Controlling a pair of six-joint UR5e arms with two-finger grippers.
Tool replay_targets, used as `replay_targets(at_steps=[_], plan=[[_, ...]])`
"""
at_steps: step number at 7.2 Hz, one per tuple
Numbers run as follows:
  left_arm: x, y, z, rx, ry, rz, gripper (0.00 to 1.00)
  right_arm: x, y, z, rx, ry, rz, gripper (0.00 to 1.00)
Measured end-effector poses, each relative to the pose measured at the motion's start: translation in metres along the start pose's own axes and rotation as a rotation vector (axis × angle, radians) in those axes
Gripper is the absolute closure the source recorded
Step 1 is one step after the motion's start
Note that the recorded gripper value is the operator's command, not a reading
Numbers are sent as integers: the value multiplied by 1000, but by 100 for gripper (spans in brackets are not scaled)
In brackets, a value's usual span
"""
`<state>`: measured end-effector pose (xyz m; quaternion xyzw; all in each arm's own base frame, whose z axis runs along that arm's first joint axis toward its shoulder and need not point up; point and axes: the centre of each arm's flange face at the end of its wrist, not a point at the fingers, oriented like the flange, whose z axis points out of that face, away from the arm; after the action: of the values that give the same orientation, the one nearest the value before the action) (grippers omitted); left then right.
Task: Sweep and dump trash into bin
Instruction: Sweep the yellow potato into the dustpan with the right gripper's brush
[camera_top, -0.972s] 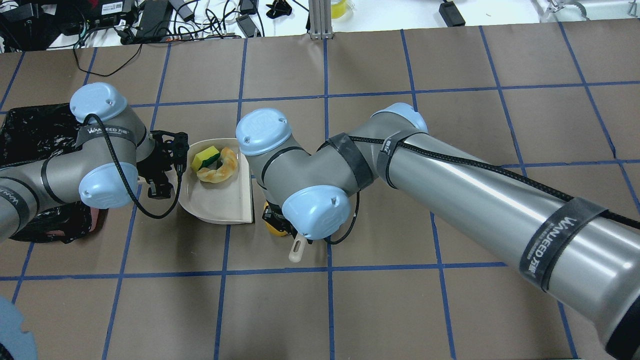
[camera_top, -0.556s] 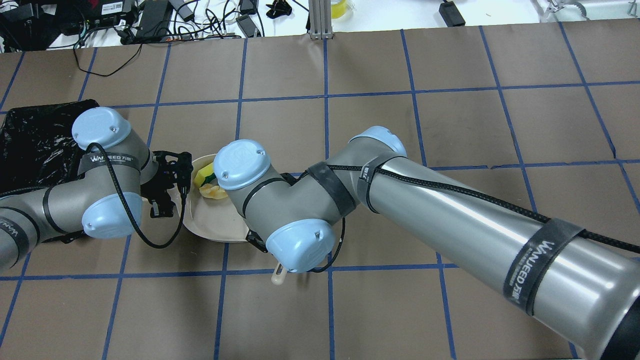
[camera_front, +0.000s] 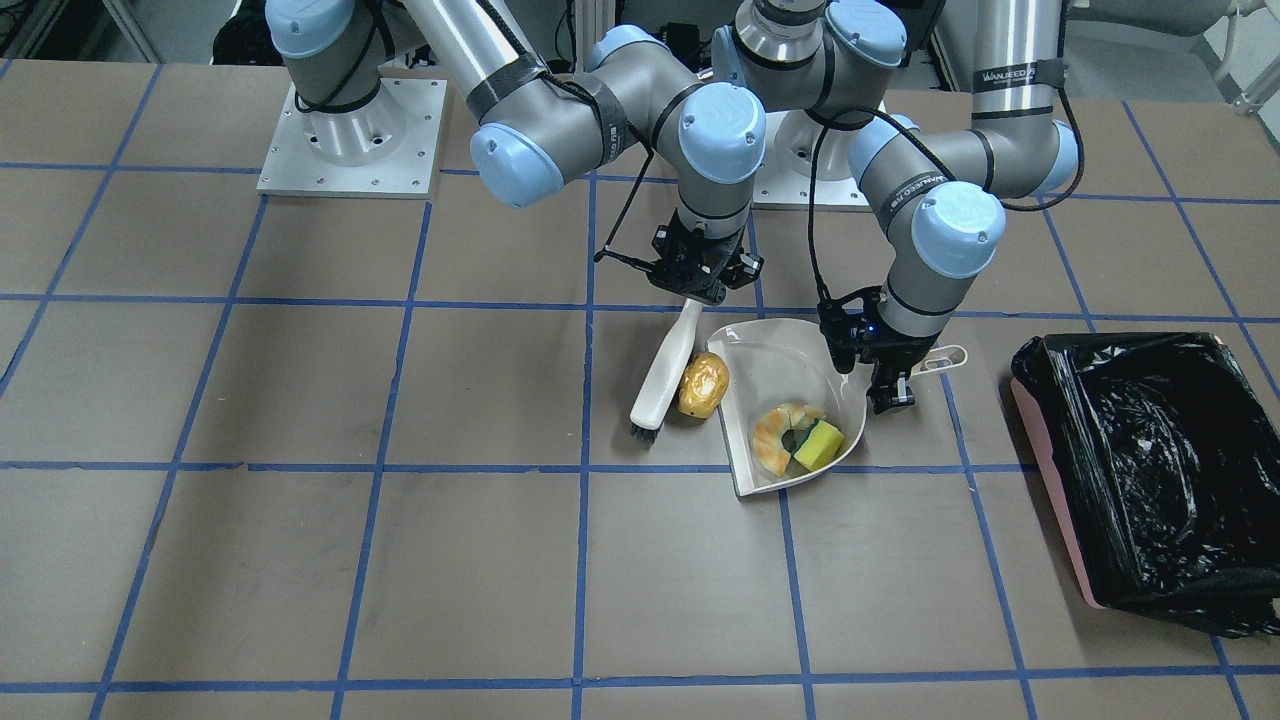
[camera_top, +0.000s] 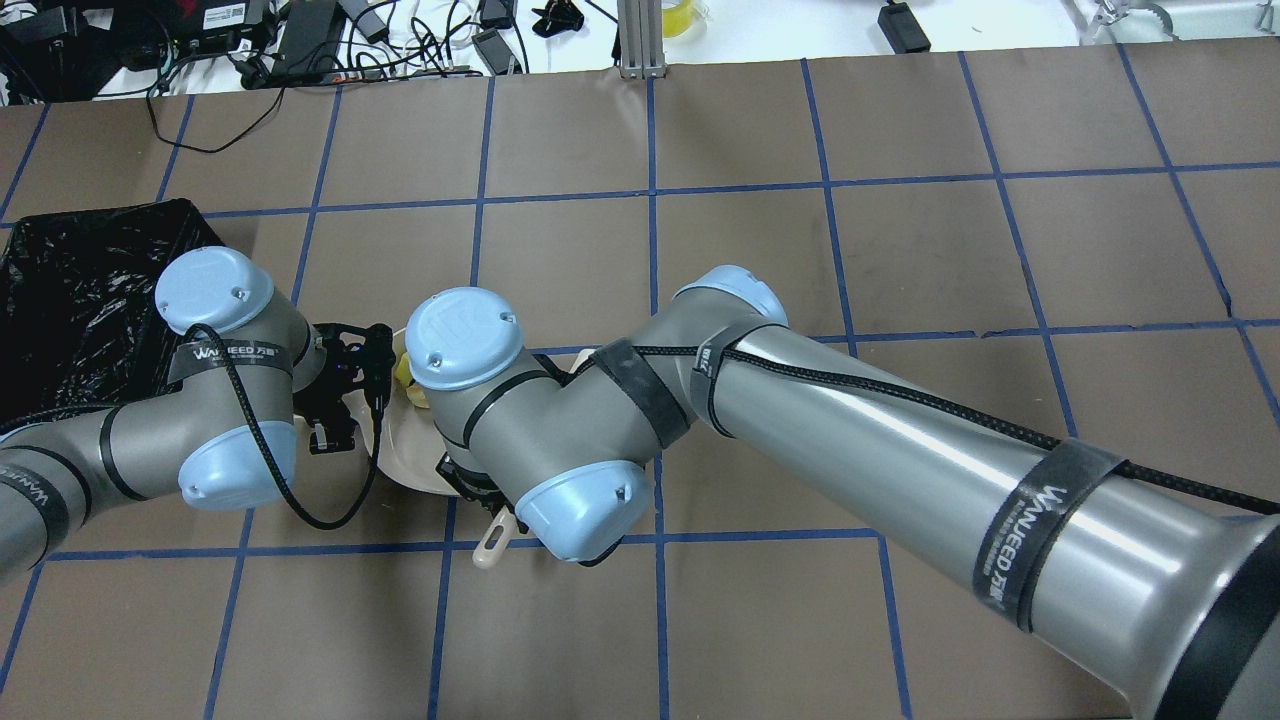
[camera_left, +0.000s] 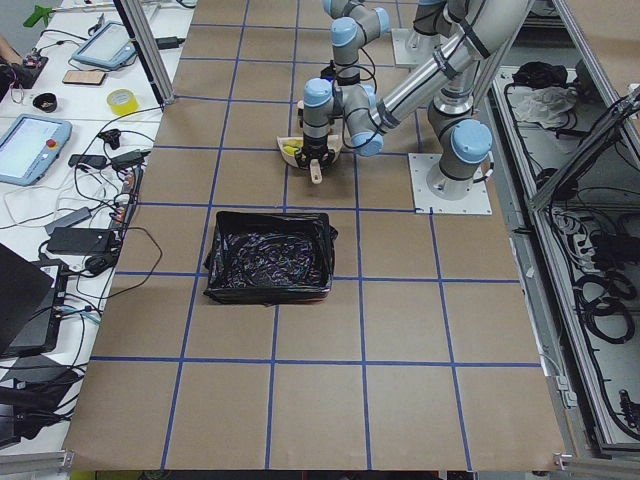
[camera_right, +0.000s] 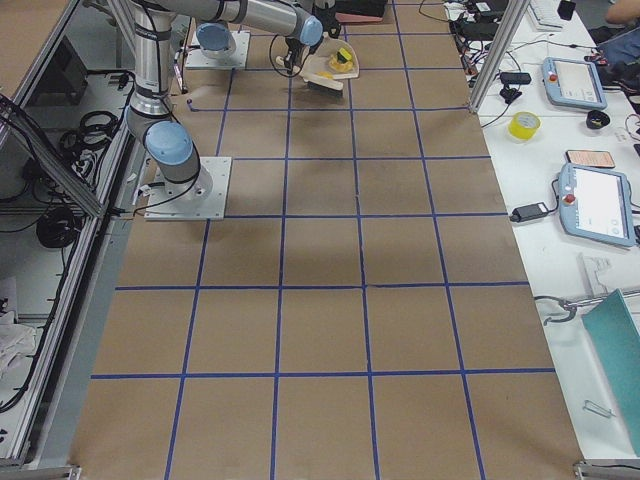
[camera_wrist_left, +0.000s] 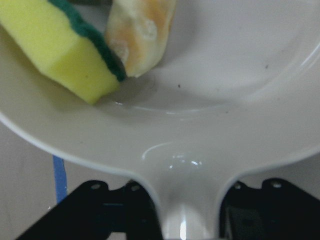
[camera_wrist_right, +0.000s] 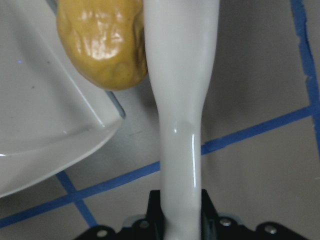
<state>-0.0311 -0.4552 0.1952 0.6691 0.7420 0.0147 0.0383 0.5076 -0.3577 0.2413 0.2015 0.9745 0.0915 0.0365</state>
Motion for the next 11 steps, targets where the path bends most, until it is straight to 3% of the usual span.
replay_targets(at_steps=[4, 9, 11], plan=[[-2, 1, -2, 1, -6, -3, 100, -32, 6, -40, -53, -131, 55, 100], [-5, 1, -4, 5, -15, -8, 100, -47, 44, -49, -138, -179, 67, 100], [-5, 1, -4, 7, -15, -9, 100, -48, 55, -48, -133, -167, 62, 100]])
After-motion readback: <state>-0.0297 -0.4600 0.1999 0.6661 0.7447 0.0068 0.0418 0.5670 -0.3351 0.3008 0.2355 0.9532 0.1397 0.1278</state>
